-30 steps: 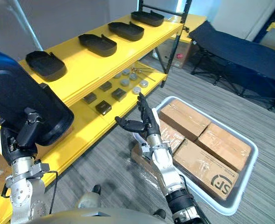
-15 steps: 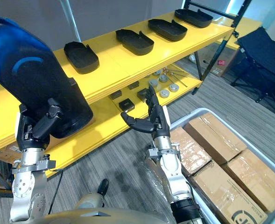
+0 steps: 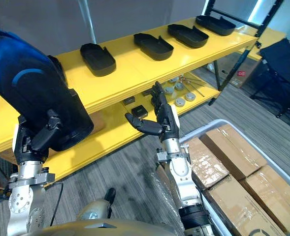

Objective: Walk over and take three plastic housings, then place them on the shelf

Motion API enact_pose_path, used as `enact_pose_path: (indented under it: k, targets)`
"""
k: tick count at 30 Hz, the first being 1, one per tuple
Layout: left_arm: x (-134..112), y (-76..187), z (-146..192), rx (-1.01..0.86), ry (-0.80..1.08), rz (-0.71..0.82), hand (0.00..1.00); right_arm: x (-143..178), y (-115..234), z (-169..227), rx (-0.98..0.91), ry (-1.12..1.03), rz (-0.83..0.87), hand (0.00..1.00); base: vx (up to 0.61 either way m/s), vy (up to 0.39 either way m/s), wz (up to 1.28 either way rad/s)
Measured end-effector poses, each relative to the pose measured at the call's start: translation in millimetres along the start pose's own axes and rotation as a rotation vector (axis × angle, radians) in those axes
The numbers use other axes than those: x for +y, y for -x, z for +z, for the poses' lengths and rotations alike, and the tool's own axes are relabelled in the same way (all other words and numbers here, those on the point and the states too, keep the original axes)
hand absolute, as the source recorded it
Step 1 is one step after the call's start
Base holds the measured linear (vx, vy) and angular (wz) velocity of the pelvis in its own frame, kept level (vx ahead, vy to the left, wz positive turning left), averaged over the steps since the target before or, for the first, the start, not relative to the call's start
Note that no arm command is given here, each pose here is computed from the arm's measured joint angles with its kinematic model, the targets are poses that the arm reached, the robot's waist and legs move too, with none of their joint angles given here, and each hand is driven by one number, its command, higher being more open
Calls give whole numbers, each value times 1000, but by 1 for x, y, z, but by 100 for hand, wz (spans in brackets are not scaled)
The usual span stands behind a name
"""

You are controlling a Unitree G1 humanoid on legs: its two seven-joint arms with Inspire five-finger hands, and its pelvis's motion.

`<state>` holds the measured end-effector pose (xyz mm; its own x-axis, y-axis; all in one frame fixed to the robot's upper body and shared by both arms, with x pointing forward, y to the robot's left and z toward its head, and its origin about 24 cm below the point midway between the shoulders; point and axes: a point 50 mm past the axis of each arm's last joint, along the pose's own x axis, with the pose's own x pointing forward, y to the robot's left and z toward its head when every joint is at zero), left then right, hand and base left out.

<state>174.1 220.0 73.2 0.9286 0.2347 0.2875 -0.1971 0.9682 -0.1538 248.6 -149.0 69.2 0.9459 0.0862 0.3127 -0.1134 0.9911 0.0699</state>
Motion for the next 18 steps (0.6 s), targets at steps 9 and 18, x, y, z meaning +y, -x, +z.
enact_pose_path:
  k: [9, 18]
  targets:
    - [6, -10, 19, -104, 2, 93, 0, 14, -14, 26, -169, -21, 72, 100, 189, 117, 34]
    - [-15, -9, 13, -87, 117, 66, 0, 17, -6, 104, -555, 24, 151, 100, 231, -193, 86]
